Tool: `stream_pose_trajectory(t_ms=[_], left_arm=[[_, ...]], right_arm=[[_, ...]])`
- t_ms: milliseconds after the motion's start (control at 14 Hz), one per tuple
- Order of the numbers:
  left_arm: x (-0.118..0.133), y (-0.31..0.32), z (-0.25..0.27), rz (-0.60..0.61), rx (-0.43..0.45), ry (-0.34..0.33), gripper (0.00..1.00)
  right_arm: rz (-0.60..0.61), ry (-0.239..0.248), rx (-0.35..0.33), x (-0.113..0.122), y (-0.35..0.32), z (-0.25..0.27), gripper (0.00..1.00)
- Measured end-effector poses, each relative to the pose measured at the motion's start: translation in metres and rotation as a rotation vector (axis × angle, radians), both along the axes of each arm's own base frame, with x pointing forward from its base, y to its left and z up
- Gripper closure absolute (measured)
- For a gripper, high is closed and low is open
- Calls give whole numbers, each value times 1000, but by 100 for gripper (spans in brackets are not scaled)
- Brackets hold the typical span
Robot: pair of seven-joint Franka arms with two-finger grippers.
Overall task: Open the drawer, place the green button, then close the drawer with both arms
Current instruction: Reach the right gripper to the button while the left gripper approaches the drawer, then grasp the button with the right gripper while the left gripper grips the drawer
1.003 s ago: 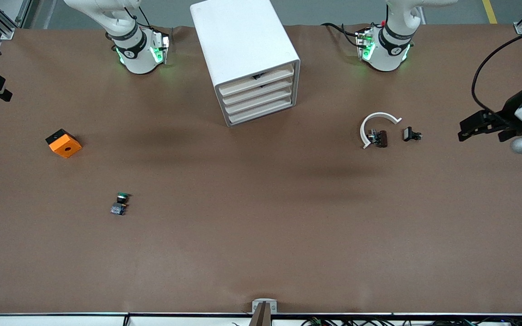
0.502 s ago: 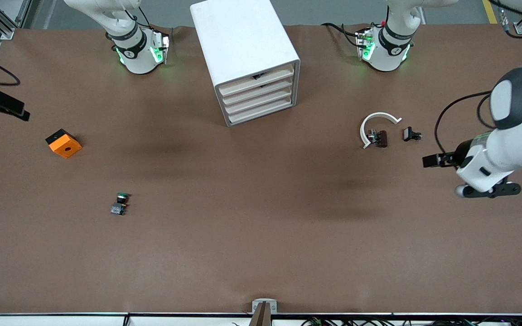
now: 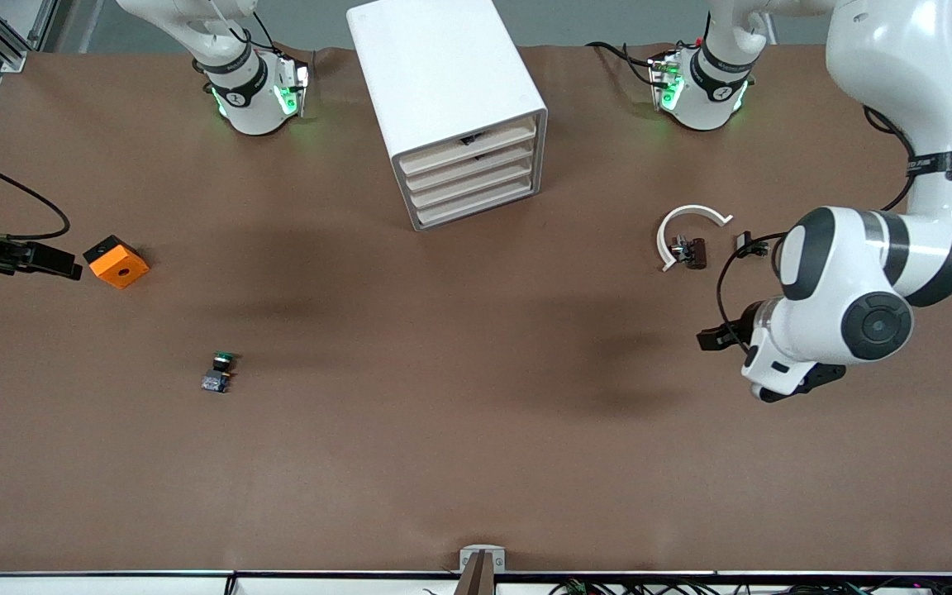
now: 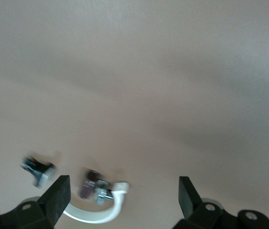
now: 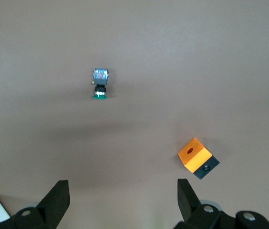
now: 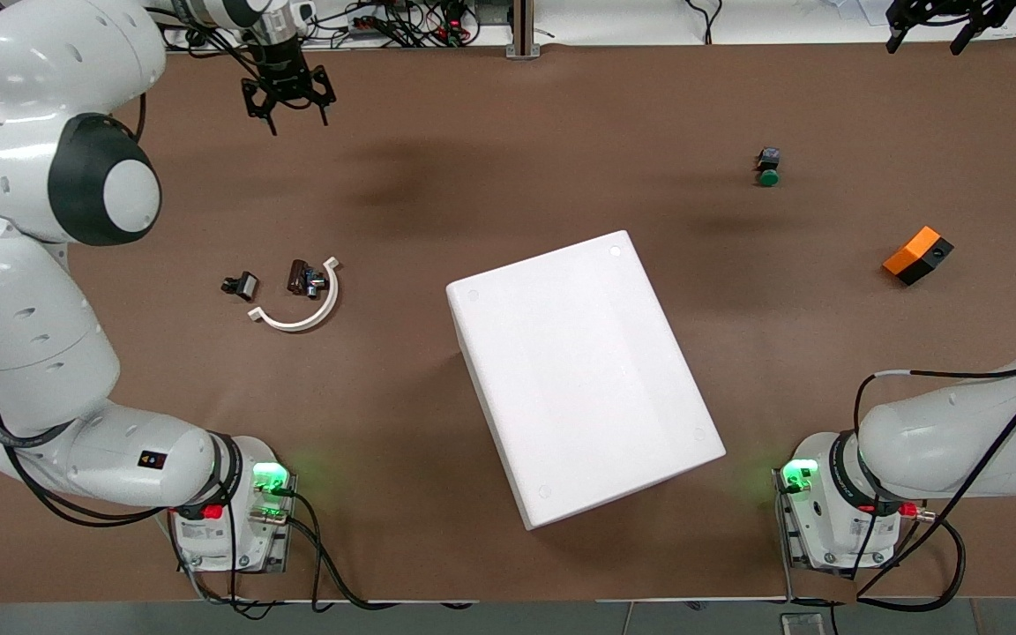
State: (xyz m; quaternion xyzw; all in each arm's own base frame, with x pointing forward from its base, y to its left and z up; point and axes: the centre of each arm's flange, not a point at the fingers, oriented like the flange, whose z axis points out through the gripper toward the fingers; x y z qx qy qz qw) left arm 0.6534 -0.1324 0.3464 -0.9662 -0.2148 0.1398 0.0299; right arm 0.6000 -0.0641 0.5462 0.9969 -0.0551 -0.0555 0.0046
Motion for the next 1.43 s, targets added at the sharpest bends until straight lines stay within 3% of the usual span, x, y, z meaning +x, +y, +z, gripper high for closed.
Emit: stream_pose_trajectory(t_ms=[430,573,1003,1433], left_arm=[[2,-68,-32,570,-73,153,0],[4,-79,-38,738,-56,210,0],[-39,-145,-74,975,182,459,0],[-66,-173,-117,1151,279,846,0]], right_arm=[[-105,-37,34,10,13,-67,0],[-146,-53,31,10,23,-99,0],[-138,-127,22,13,58,-191,0],[-140,-183,6,32,56,-279,0]])
